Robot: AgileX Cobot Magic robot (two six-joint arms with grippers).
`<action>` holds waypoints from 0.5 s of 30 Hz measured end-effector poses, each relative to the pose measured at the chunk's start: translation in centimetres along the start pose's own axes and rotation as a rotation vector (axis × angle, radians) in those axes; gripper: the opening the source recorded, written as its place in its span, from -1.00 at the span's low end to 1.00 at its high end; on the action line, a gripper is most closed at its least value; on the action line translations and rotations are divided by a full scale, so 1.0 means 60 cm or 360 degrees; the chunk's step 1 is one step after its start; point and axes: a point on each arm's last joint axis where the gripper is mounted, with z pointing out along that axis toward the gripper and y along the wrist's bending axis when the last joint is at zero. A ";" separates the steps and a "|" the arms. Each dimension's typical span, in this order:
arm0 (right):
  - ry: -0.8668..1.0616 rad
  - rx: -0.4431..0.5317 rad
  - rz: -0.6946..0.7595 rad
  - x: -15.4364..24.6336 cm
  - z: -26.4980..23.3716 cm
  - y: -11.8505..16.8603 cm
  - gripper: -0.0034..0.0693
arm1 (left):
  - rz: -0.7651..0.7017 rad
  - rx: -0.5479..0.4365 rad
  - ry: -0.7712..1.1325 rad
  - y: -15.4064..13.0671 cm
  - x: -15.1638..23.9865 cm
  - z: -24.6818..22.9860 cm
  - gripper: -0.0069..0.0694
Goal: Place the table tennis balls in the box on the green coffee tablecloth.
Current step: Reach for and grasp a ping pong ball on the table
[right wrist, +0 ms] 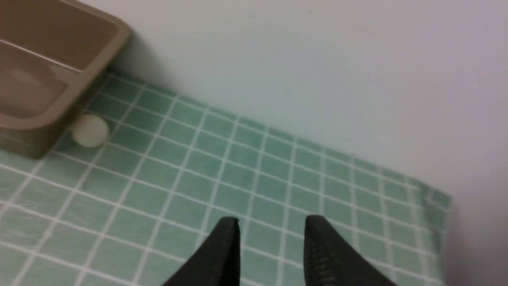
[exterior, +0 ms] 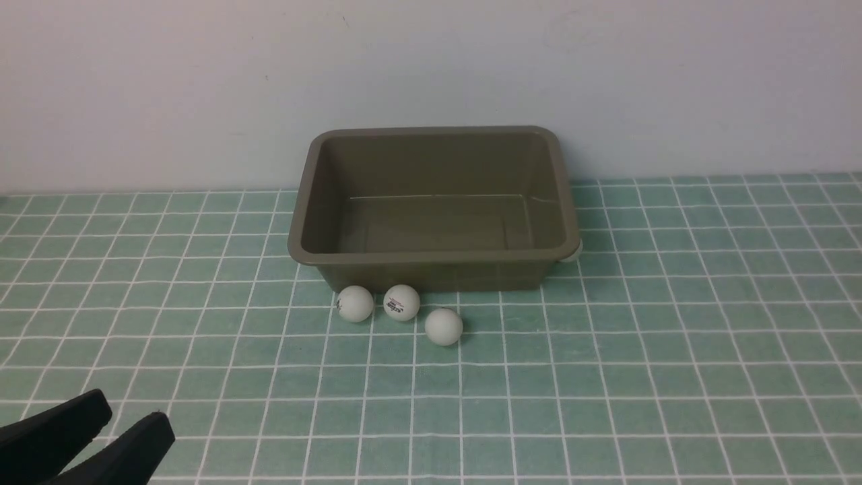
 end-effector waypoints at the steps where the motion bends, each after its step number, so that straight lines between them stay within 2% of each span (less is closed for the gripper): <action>1: 0.0051 -0.0094 0.0062 -0.006 0.011 0.003 -0.30 | 0.0000 0.0006 0.0006 -0.001 0.001 0.000 0.24; 7: 0.0268 -0.0450 0.0190 -0.026 0.071 0.012 -0.30 | 0.0000 0.0036 0.0038 -0.003 0.004 0.000 0.24; 15: 0.0415 -0.0729 0.0318 -0.073 0.166 0.000 -0.30 | 0.0023 0.0037 0.0038 -0.003 0.004 0.000 0.24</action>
